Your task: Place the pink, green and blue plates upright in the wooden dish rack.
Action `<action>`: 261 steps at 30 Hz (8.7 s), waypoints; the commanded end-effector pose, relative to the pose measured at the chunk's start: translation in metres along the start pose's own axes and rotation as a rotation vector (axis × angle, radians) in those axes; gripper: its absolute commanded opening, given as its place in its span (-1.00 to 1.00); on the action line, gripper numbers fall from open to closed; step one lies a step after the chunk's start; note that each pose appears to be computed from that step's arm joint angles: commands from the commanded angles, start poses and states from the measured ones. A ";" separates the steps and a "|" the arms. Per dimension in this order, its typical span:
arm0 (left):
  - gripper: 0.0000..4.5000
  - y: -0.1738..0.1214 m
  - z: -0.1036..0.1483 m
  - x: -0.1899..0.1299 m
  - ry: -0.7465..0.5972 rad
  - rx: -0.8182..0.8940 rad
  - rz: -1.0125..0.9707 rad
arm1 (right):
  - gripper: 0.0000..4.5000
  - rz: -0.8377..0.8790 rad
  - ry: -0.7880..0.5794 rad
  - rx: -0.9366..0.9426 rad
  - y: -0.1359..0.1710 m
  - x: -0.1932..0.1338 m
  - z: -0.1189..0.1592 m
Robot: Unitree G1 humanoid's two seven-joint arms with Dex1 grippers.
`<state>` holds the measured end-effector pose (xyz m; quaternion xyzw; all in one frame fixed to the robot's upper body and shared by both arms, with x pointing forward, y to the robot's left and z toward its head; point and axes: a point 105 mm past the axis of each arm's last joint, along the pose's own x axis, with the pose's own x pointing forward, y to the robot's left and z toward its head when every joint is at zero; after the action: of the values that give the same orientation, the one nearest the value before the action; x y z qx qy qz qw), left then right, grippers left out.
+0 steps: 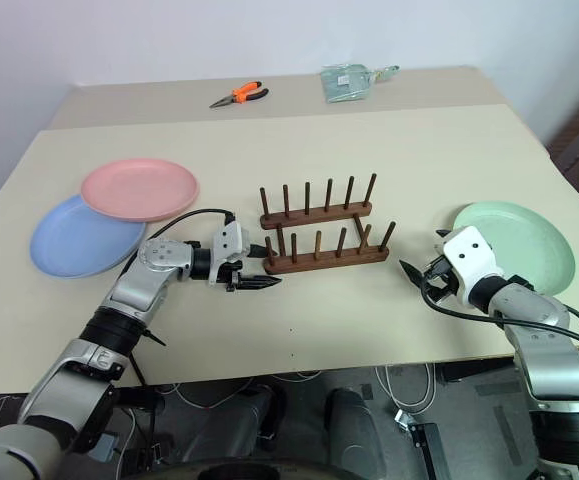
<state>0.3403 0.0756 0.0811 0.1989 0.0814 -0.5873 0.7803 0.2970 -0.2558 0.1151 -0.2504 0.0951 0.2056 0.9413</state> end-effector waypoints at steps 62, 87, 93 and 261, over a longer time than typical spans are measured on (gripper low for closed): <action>1.00 0.063 -0.021 -0.237 -0.362 -0.961 1.685 | 0.91 0.418 -0.212 -0.115 0.090 0.060 0.071; -1.00 0.102 0.092 -0.171 -0.579 -0.639 1.164 | 0.96 0.306 -0.526 -0.405 0.068 0.035 0.184; -1.00 0.097 0.168 -0.126 -0.663 -0.501 0.982 | 0.96 0.234 -0.611 -0.757 0.081 0.055 0.217; 1.00 0.082 -0.025 -0.278 -0.109 -0.334 1.899 | 0.99 0.245 -0.809 -0.328 0.076 0.039 0.268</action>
<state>0.3600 0.3044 0.1651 0.0595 -0.0525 0.1733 0.9817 0.3404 -0.0686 0.2976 -0.2294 -0.2465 0.3697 0.8660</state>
